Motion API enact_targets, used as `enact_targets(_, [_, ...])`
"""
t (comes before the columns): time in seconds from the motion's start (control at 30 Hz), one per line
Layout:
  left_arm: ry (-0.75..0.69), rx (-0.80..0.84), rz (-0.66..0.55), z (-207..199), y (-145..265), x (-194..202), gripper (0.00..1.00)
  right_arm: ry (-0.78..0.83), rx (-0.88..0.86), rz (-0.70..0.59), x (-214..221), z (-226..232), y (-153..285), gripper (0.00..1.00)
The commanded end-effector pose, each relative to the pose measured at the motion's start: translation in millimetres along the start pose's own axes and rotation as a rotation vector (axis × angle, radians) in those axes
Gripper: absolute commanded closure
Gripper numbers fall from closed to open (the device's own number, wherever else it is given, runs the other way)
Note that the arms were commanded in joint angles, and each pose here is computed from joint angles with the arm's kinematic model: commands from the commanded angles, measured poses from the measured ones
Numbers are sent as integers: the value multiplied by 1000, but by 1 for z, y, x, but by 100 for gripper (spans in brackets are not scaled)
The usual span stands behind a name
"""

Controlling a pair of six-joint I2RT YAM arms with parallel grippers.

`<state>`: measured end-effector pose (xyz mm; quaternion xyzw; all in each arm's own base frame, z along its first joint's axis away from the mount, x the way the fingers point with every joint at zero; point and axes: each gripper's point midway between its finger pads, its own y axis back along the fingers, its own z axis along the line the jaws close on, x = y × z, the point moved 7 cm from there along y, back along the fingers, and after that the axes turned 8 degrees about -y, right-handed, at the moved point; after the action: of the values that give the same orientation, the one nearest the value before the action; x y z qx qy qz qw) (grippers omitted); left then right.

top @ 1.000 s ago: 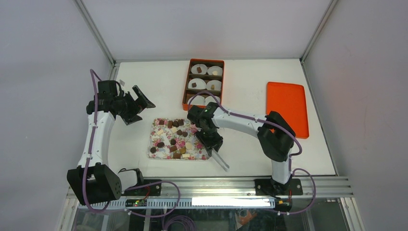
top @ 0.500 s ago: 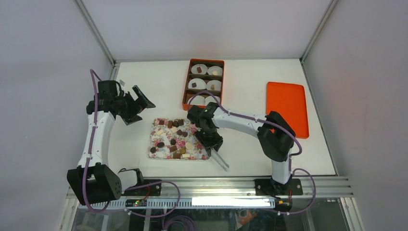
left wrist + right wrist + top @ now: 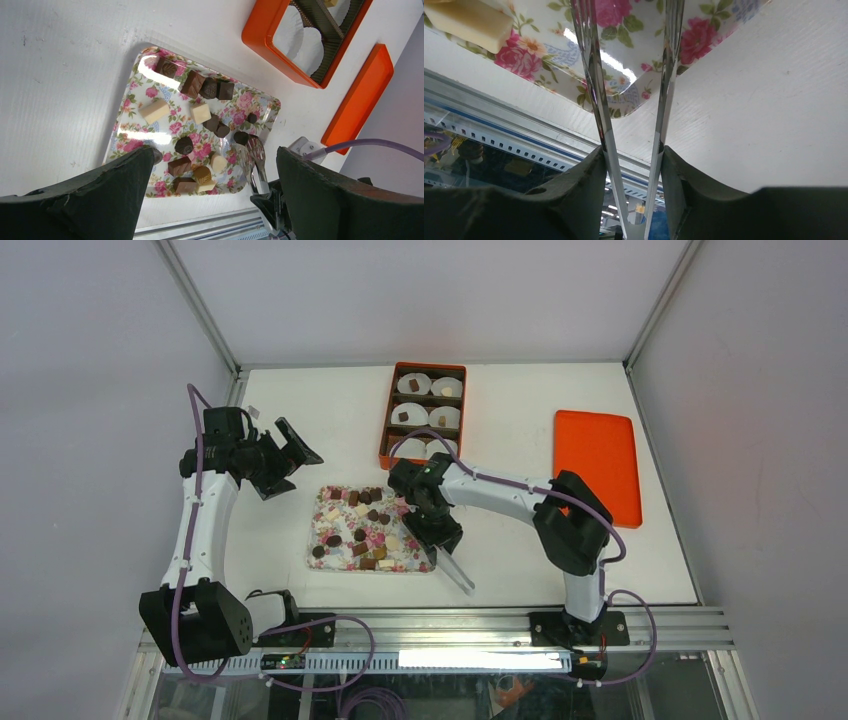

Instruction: Pack the chocolate

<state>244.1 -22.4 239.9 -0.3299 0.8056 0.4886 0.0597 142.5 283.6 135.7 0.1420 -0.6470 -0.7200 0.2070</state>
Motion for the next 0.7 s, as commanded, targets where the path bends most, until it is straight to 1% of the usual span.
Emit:
enact_targets(0.0, [-6, 35, -33, -4, 4, -5, 1, 13, -33, -44, -11, 9, 6, 56])
enact_targets(0.33, [-10, 34, -38, -5, 7, -6, 1, 25, -31, -47, -19, 12, 3, 56])
enact_targets(0.43, [-11, 32, -39, -5, 7, -6, 1, 26, -29, -50, -18, 11, 4, 59])
enact_targets(0.53, [-9, 32, -34, -4, 6, -5, 1, 25, -27, -55, -17, 11, 7, 70])
enact_targets(0.63, [-11, 31, -34, -4, 5, -4, 1, 27, -26, -67, -16, 11, 16, 84])
enact_targets(0.67, [-10, 29, -33, -4, 5, -4, 1, 28, -26, -73, -16, 11, 20, 86])
